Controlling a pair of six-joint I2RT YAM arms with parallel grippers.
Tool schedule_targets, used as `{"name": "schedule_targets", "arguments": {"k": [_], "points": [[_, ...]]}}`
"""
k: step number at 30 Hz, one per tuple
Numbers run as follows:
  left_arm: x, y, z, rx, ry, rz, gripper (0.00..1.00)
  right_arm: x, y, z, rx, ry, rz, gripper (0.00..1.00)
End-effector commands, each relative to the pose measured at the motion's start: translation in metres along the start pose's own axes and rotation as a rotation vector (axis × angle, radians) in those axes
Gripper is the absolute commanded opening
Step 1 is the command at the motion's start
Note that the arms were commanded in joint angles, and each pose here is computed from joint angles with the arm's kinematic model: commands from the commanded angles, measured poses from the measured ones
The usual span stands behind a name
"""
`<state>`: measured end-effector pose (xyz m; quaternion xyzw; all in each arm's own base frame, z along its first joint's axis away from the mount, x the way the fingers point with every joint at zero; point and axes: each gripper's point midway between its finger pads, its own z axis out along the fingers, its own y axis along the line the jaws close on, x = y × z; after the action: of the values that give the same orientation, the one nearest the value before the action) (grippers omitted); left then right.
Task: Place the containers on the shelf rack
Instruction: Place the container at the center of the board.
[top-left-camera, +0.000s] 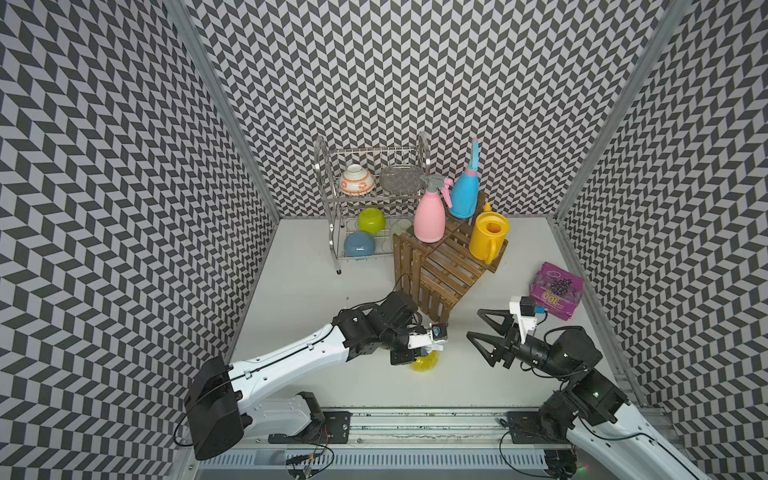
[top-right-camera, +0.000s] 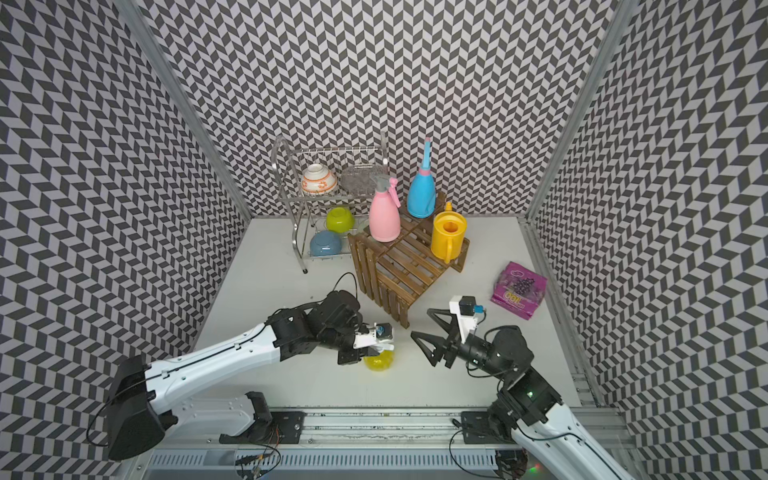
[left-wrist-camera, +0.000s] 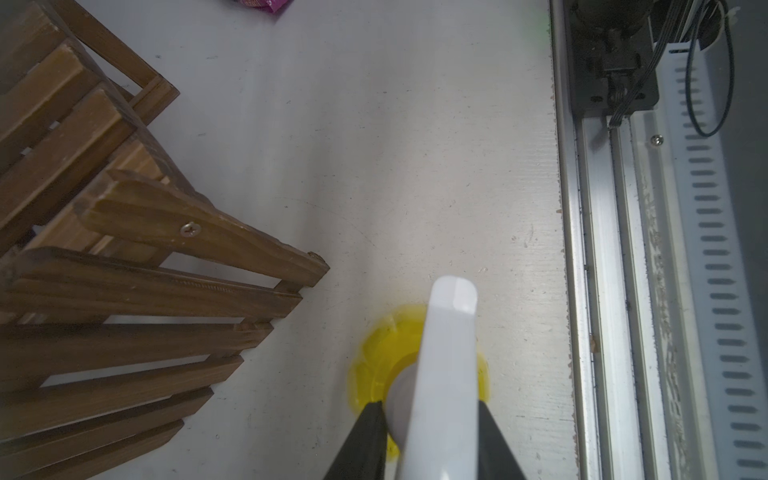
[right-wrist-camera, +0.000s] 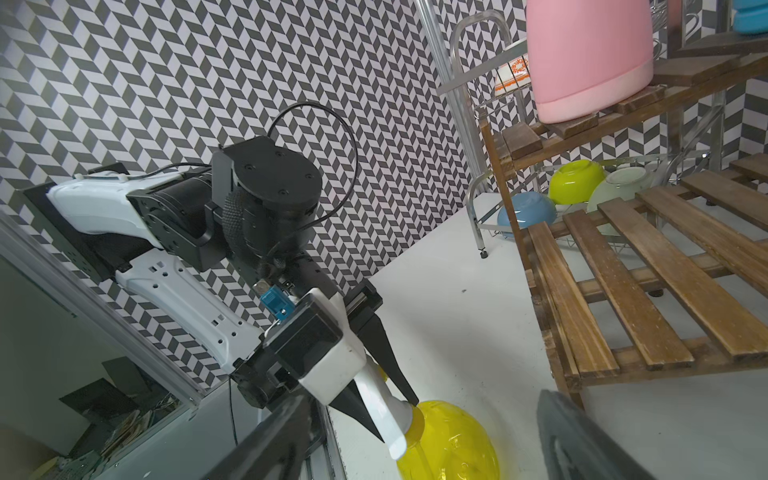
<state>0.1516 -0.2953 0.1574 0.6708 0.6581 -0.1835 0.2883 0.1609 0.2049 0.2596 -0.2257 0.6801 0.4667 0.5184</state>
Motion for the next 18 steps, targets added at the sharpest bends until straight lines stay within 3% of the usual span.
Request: {"name": "schedule_targets", "arguments": {"k": [1, 12, 18], "points": [[-0.009, -0.001, -0.008, -0.013, -0.052, 0.012, 0.37, -0.007, 0.005, 0.001, -0.026, -0.028, -0.017, 0.88], [-0.009, -0.001, -0.019, -0.044, -0.075, 0.016, 0.44, -0.003, 0.007, 0.002, -0.044, -0.01, -0.011, 0.88], [-0.028, -0.006, -0.045, -0.059, -0.18, 0.063, 0.6, 0.005, 0.036, 0.004, -0.23, 0.049, -0.051, 0.88]]}}
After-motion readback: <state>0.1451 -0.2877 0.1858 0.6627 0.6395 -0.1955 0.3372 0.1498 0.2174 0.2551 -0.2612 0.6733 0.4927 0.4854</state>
